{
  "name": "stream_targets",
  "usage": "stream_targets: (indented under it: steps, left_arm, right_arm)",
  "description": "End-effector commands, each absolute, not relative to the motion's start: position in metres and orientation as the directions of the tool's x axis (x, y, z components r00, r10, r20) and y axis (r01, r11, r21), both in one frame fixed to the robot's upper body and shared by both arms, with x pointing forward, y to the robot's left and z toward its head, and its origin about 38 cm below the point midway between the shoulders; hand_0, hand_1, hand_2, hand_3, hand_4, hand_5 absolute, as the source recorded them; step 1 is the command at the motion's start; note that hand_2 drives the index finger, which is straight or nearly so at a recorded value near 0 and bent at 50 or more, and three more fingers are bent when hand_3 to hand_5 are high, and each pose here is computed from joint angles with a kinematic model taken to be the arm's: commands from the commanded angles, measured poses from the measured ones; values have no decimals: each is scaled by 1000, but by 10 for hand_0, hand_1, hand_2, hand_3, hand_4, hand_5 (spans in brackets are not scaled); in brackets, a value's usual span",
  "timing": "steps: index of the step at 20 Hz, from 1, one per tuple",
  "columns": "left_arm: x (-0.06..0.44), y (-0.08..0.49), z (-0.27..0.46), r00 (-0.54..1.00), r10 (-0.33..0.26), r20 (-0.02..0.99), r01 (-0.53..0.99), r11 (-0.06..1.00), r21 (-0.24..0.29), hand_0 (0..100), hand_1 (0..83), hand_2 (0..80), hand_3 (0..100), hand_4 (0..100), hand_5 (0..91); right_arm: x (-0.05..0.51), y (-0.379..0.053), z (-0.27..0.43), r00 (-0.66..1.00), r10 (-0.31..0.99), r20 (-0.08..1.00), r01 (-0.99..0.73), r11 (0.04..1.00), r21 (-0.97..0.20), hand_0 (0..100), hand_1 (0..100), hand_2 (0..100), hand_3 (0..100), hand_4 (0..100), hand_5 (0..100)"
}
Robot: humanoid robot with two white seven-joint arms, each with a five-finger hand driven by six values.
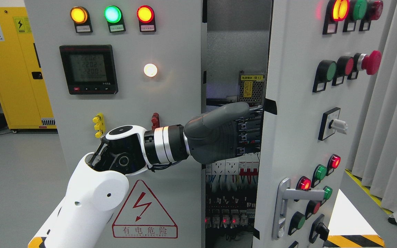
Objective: Open door with both hands
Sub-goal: 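Push the door edge outward with the left hand, swinging it open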
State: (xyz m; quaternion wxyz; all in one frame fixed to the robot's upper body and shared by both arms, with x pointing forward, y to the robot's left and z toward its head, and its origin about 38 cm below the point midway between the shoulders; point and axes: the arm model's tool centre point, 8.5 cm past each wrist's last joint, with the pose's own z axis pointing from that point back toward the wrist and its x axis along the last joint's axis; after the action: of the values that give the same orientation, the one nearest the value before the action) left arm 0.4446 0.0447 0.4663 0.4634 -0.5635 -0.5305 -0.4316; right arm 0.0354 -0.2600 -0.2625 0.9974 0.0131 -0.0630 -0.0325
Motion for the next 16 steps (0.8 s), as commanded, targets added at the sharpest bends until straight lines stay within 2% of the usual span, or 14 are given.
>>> stream_targets:
  steps: [1, 16]
  left_arm:
    - [439, 17, 464, 100, 212, 972, 994, -64, -88, 120, 556, 0, 0, 0, 0]
    - [417, -25, 469, 107, 212, 971, 985, -153, -76, 120, 556, 0, 0, 0, 0]
  right_arm:
    - [37, -241, -264, 990, -70, 125, 63, 996, 59, 0, 500, 40, 0, 0, 0]
    - [37, -245, -263, 990, -68, 126, 62, 997, 53, 0, 500, 40, 0, 0, 0]
